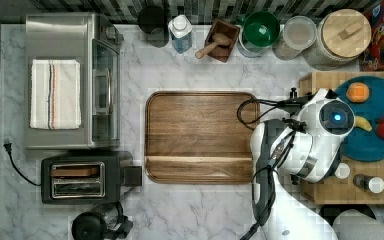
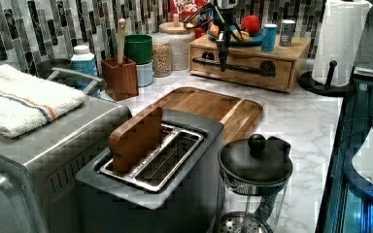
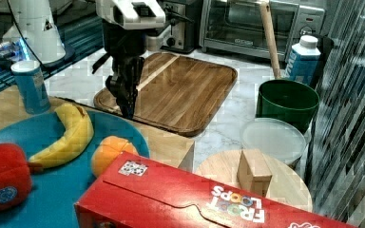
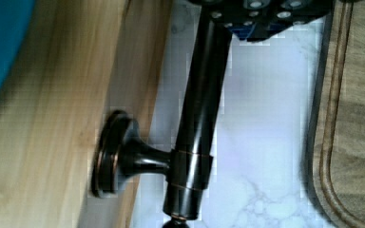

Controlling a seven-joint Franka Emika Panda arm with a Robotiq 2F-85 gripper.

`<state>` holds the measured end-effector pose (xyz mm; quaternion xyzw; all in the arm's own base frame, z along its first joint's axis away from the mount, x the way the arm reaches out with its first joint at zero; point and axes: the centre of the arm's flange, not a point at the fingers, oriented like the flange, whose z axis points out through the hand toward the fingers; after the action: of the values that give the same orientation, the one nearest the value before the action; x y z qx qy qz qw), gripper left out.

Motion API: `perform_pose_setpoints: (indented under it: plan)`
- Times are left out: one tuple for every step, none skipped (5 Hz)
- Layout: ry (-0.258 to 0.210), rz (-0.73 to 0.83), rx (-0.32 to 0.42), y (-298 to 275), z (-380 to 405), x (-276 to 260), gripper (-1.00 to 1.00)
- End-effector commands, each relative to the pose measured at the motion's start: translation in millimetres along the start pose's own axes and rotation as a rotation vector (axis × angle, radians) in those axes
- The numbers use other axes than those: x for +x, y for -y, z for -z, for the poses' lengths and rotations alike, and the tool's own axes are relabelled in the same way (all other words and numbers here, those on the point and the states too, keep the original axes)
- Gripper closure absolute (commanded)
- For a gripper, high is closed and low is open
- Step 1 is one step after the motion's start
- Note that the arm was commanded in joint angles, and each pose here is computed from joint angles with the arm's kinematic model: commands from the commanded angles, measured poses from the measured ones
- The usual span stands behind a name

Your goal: Close the drawer.

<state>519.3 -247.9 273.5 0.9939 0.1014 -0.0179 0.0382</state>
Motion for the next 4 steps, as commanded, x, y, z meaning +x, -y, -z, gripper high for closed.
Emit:
perform_pose_setpoints:
  plan:
    - [-0.082,-0.131,-0.145,-96.1,72.2,4.0,1.00]
    - [-0.082,-0.131,-0.145,-96.0,72.1,4.1,1.00]
    - [-0.082,-0.131,-0.145,-96.1,72.1,3.9,1.00]
    - [-0.082,-0.131,-0.145,-96.1,72.2,4.0,1.00]
